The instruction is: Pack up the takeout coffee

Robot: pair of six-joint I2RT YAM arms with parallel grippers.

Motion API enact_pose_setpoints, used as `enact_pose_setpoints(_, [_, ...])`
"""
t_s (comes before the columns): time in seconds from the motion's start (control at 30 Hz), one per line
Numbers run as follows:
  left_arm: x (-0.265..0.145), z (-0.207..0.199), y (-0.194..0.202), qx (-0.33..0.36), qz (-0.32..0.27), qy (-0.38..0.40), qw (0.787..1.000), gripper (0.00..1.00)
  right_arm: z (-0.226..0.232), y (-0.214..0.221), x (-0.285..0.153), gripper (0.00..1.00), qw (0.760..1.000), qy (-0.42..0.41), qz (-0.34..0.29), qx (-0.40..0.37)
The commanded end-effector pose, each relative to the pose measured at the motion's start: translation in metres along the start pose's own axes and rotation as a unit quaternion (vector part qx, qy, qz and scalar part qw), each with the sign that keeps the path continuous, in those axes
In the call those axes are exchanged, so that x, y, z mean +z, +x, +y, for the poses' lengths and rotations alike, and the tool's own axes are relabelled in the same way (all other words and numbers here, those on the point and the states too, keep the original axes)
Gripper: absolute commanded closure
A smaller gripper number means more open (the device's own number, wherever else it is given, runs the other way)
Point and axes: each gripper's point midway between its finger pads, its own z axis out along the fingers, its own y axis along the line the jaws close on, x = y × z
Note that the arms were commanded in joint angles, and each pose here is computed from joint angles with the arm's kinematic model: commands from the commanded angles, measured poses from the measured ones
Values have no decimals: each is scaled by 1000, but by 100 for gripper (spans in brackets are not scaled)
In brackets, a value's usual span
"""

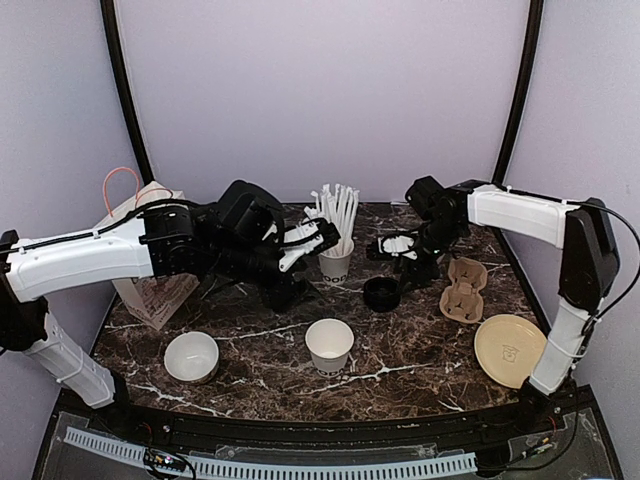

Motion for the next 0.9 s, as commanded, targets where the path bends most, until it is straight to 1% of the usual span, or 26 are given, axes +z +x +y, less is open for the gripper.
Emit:
enact_pose_setpoints(0.0, [-2, 23, -1, -40, -16, -28, 999, 34, -3, -6, 5, 43, 1000, 5, 2, -20])
enact_pose_setpoints(0.07, [-2, 27, 4, -46, -11, -33, 998, 33, 0, -1, 12, 44, 1000, -4, 17, -24])
enact_pose_setpoints(0.43, [-3, 24, 11, -56, -8, -27, 998, 33, 1, 7, 41, 57, 997, -36, 60, -37])
enact_pose_setpoints(0.7, [-1, 23, 18, -55, -1, -26, 998, 33, 1, 9, 43, 76, 995, -50, 75, -33])
enact_pose_setpoints(0.87, [4, 20, 22, -51, 6, -21, 998, 33, 3, 12, 44, 82, 995, -59, 82, -26])
